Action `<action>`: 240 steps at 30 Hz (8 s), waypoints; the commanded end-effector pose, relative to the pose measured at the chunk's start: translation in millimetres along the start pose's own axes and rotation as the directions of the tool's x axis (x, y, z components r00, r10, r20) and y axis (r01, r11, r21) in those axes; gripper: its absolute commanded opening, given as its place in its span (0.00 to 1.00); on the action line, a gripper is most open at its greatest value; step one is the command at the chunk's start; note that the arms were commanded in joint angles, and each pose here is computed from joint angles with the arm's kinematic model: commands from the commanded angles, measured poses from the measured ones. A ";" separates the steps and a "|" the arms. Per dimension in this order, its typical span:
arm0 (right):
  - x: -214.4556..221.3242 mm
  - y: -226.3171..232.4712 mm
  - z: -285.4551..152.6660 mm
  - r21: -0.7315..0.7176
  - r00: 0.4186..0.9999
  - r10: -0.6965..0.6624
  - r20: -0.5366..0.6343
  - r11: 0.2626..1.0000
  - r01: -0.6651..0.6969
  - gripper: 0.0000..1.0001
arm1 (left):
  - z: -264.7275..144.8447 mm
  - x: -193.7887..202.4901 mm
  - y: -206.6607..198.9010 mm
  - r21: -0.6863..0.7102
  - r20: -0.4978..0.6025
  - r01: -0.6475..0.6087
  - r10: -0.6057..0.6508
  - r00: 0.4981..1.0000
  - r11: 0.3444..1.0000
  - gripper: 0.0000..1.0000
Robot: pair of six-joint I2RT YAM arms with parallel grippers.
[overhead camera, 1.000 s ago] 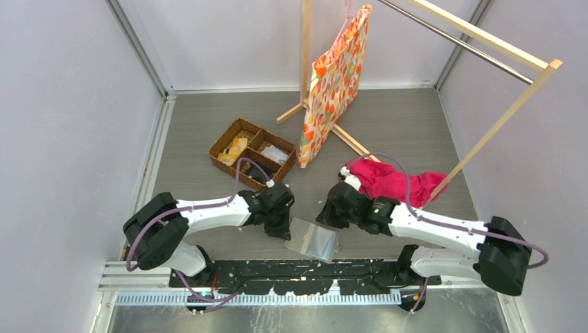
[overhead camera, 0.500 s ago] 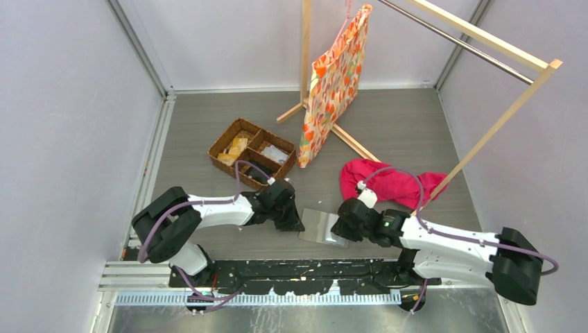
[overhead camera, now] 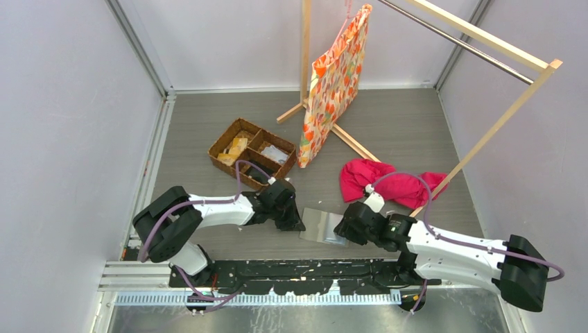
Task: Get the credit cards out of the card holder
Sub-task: Open the card holder at the center of the board, then remove the credit card from the card holder.
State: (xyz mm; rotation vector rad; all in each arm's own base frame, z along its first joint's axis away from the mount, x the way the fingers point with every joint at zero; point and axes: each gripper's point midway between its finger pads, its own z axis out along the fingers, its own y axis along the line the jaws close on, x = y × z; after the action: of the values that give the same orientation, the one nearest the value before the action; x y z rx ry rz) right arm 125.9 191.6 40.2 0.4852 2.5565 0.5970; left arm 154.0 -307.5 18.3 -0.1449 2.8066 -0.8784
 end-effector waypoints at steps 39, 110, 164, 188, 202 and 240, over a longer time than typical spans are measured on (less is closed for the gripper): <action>-15.3 66.9 -3.9 -0.128 0.997 -0.079 0.021 0.989 0.081 0.46 | -4.9 2.1 55.6 -0.214 0.001 -0.102 0.105 0.995 0.971 0.00; -9.7 56.0 49.7 -0.297 0.982 0.178 -0.057 0.936 -0.187 0.01 | 4.0 -7.9 31.9 -0.127 -0.014 -0.182 0.181 0.983 0.975 0.18; 11.7 43.6 38.0 -0.414 0.983 0.105 -0.153 0.896 -0.161 0.01 | 11.6 -3.1 10.4 0.025 -0.058 -0.207 0.208 0.976 0.978 0.01; 10.4 17.1 20.6 -0.393 0.979 0.160 -0.125 0.898 -0.197 0.05 | 23.8 5.8 27.1 -0.011 -0.101 -0.180 0.178 0.979 0.984 0.01; 6.7 24.3 20.3 -0.407 0.970 0.203 -0.134 0.881 -0.240 0.28 | 17.2 7.0 51.1 -0.091 -0.083 -0.142 0.135 0.987 0.986 0.01; 21.3 74.5 19.6 -0.517 0.969 0.023 -0.245 0.843 -0.151 0.20 | -14.7 19.6 71.3 -0.125 -0.053 -0.084 0.078 0.996 0.989 0.01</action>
State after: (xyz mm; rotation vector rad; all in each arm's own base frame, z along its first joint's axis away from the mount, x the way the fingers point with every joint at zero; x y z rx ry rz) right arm 133.0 251.7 30.5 0.4738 2.4678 1.3193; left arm 141.8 -278.3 19.3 -0.0342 2.7772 -0.9299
